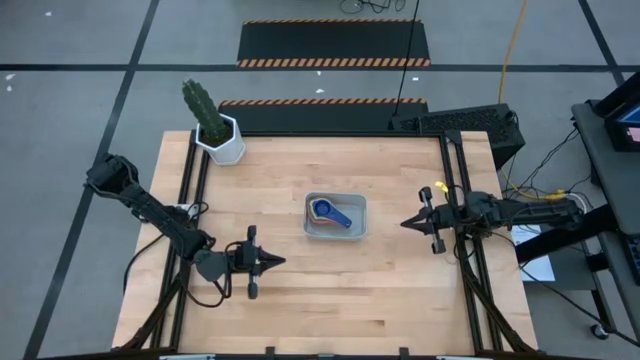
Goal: Nest measuring cups in basket
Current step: Return to Home Position
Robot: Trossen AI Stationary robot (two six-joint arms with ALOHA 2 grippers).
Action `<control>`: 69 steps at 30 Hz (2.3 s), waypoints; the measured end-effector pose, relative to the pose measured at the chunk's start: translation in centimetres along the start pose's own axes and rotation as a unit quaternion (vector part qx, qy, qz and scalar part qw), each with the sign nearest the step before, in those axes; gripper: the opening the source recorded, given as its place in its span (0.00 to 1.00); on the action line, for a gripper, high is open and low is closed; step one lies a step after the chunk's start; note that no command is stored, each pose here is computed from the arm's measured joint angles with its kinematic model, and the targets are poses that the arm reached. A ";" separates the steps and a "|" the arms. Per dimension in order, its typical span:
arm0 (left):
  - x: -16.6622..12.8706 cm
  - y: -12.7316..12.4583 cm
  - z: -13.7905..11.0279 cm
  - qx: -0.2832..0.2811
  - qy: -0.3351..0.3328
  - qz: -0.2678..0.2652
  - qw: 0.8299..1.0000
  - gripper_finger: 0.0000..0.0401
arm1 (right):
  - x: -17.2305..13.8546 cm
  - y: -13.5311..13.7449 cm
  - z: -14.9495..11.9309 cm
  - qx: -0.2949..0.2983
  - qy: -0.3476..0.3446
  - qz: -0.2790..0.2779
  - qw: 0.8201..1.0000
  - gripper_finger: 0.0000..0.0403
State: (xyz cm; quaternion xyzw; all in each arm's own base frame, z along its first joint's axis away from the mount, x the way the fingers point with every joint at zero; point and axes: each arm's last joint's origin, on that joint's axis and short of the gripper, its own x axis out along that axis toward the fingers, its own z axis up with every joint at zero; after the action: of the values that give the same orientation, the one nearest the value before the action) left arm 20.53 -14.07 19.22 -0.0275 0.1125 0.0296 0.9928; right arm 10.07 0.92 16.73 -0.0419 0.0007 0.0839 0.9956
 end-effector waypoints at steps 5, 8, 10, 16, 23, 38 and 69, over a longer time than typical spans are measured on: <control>0.0 0.0 0.0 0.002 0.000 0.000 1.000 0.02 | -0.4 0.0 0.3 -0.014 -0.019 -0.005 1.000 0.00; 0.0 0.0 0.0 0.008 -0.001 0.001 1.000 0.05 | -0.4 0.0 0.3 -0.029 -0.021 -0.006 0.999 0.00; 0.0 0.0 0.0 0.018 -0.001 0.001 1.000 0.05 | -0.4 0.0 0.2 -0.032 -0.016 -0.006 0.999 0.00; -1.0 0.3 1.3 0.053 -0.016 -0.030 0.998 0.01 | -0.3 0.0 0.0 -0.033 -0.005 -0.004 0.999 0.00; -3.6 3.2 1.2 0.026 -0.063 -0.051 0.996 0.01 | -0.2 0.0 0.0 -0.017 -0.004 -0.004 1.000 0.00; -4.6 7.0 -0.9 0.056 -0.095 -0.148 0.983 0.01 | -0.2 0.0 0.0 -0.017 -0.005 -0.004 1.000 0.00; -6.8 10.6 -3.5 0.095 -0.121 -0.099 0.983 0.02 | -0.2 0.0 0.1 -0.017 -0.005 -0.004 1.000 0.00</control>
State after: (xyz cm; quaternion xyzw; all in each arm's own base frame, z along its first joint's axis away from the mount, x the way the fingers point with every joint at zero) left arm 12.47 -4.04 16.80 0.0595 -0.0093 -0.0764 0.9953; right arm 9.83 0.88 16.79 -0.0583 -0.0062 0.0804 0.9950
